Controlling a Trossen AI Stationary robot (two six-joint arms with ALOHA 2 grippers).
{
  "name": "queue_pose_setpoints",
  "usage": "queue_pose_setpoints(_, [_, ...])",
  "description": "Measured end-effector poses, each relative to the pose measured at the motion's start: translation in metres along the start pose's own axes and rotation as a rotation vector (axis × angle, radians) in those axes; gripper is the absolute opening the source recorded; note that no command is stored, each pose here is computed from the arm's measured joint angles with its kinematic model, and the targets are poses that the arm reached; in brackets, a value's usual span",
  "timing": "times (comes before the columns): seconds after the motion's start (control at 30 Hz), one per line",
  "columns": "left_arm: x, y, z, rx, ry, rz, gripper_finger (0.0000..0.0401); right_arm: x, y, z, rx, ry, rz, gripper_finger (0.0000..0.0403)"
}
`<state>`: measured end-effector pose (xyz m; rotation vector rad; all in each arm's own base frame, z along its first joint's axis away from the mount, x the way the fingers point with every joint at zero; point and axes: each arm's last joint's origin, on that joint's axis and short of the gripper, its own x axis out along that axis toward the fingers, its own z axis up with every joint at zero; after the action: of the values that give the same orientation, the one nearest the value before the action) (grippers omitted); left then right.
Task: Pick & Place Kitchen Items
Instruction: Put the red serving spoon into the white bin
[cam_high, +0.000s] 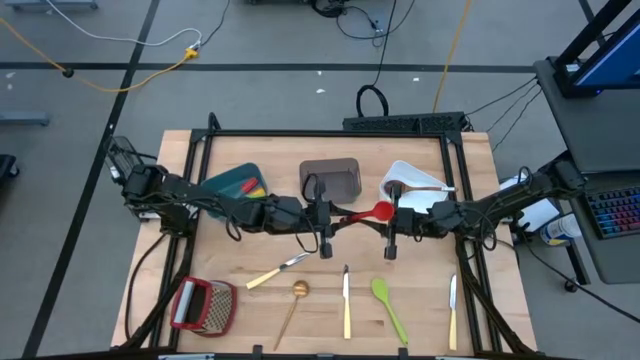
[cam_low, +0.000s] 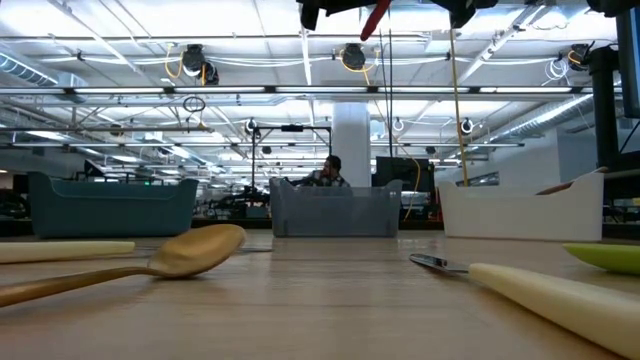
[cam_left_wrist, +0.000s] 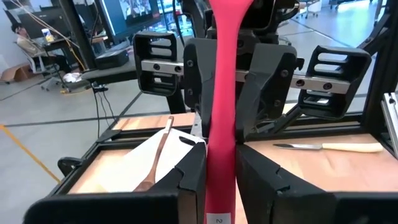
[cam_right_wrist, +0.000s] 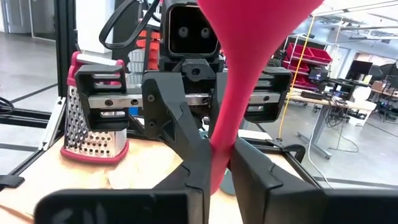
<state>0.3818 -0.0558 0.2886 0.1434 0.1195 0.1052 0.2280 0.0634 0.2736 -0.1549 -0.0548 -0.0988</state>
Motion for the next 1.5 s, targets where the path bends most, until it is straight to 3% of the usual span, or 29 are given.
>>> queue_pose_setpoints(0.2, [0.001, 0.004, 0.000, -0.027, -0.013, -0.054, 0.0048, 0.001, -0.004, 0.004, 0.023, -0.046, -0.013, 0.0083])
queue_pose_setpoints(0.4, [0.003, 0.010, 0.000, -0.056, -0.020, -0.062, 0.0052, 0.004, -0.009, 0.006, 0.033, -0.087, 0.059, 0.0110])
queue_pose_setpoints(0.53, [0.003, 0.011, 0.001, -0.043, -0.034, -0.056, 0.0053, 0.004, -0.010, 0.003, 0.042, -0.056, 0.037, 0.0094])
queue_pose_setpoints(0.7, [0.003, 0.011, 0.001, -0.023, -0.032, -0.060, 0.0053, 0.005, -0.009, 0.001, 0.041, -0.042, 0.041, 0.0038])
queue_pose_setpoints(0.93, [0.003, 0.010, -0.005, -0.019, 0.032, -0.060, 0.0105, 0.003, -0.009, -0.001, 0.027, -0.002, 0.040, 0.0034])
queue_pose_setpoints(1.23, [0.001, 0.012, -0.024, -0.014, 0.231, 0.043, 0.0148, -0.031, -0.017, -0.005, 0.036, 0.246, -0.146, 0.0035])
queue_pose_setpoints(1.5, [0.000, 0.013, -0.027, -0.011, 0.262, 0.073, 0.0149, -0.065, -0.041, -0.012, 0.036, 0.452, -0.261, 0.0037])
